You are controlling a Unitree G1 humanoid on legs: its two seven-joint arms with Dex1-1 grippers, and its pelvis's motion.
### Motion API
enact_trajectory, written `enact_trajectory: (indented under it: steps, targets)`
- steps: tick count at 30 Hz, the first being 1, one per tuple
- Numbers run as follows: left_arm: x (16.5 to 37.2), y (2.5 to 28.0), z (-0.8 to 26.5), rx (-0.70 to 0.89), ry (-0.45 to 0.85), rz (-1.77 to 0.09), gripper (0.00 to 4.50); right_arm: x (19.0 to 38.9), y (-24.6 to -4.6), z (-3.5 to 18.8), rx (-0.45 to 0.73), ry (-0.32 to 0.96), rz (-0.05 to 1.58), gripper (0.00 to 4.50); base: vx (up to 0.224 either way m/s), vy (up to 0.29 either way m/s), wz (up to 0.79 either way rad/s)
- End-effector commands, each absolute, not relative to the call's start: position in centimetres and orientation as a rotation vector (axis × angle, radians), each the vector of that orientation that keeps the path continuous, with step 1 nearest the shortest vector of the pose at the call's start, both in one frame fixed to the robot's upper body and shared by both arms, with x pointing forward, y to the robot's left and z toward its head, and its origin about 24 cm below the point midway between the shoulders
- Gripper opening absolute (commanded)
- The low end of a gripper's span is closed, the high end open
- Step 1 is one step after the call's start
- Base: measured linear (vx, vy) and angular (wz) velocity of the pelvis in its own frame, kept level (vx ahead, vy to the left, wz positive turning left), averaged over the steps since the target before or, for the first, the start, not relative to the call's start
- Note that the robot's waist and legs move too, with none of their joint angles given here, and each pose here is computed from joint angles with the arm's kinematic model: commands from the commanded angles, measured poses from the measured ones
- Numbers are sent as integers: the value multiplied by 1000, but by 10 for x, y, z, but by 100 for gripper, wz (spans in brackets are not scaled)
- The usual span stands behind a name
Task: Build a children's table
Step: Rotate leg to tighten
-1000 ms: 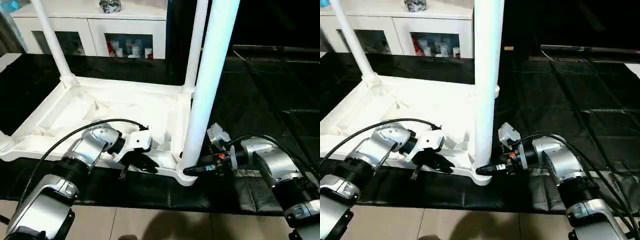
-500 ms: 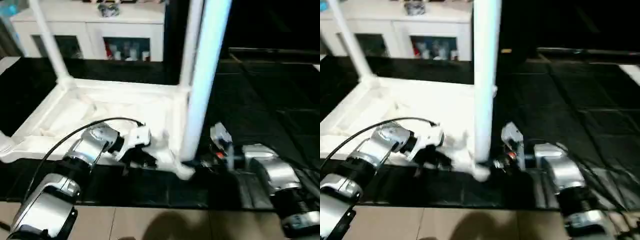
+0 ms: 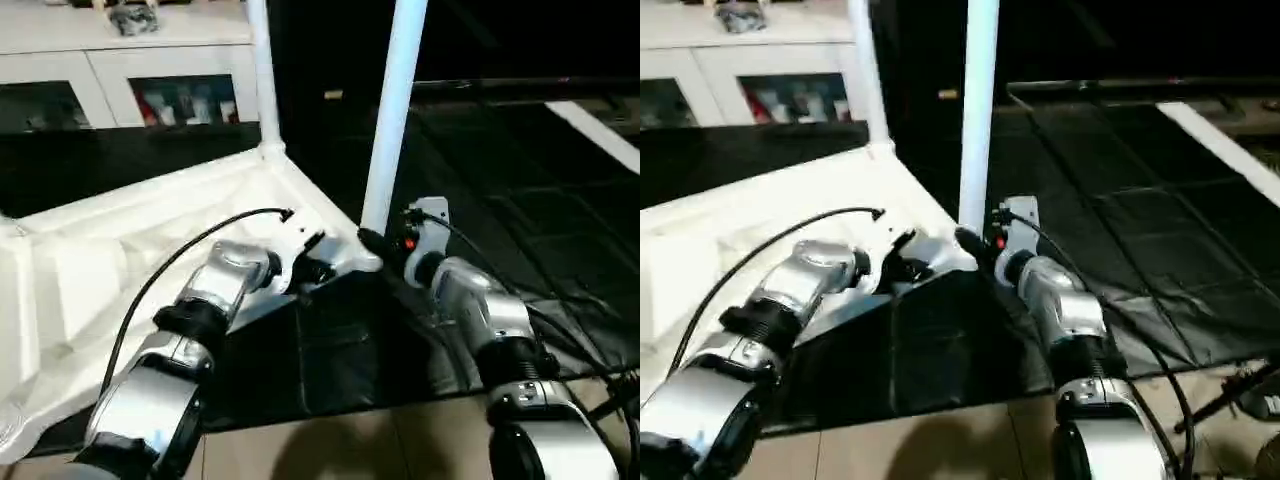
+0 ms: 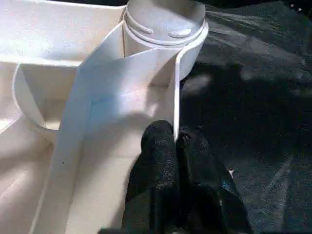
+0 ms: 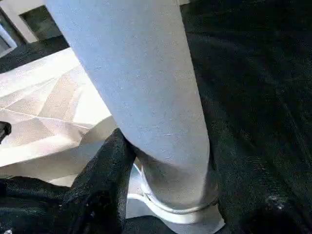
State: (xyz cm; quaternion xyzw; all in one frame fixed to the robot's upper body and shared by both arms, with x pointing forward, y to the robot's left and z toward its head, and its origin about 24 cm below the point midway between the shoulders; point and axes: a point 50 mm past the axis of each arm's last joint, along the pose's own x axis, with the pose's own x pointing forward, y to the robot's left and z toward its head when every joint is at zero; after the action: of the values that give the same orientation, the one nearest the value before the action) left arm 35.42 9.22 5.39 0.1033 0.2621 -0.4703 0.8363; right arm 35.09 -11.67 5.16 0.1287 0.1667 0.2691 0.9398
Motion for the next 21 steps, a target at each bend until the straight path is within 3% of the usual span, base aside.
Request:
enact_trajectory:
  steps: [1,7,9,12,15,20,21]
  targets:
    - [354,56,78,218,420,-1136,0,333,-64,32,336,472,751,278,0,0,0]
    - [350,71,71,290,431,-1176,0,328,-92,27,229,433,778,330,0,0,0]
    - [349,74,69,306,436,-1192,0,326,-102,28,219,421,800,367,0,0,0]
    - [344,87,66,356,451,-1266,0,314,-138,36,175,391,922,371,0,0,0]
    - [341,93,67,372,456,-1324,0,306,-159,43,132,381,1006,408,0,0,0]
    - [330,102,68,406,452,-1476,0,297,-178,52,73,383,1132,446,0,0,0]
    - [325,110,67,439,484,-1542,0,290,-185,59,38,399,1227,446,0,0,0]
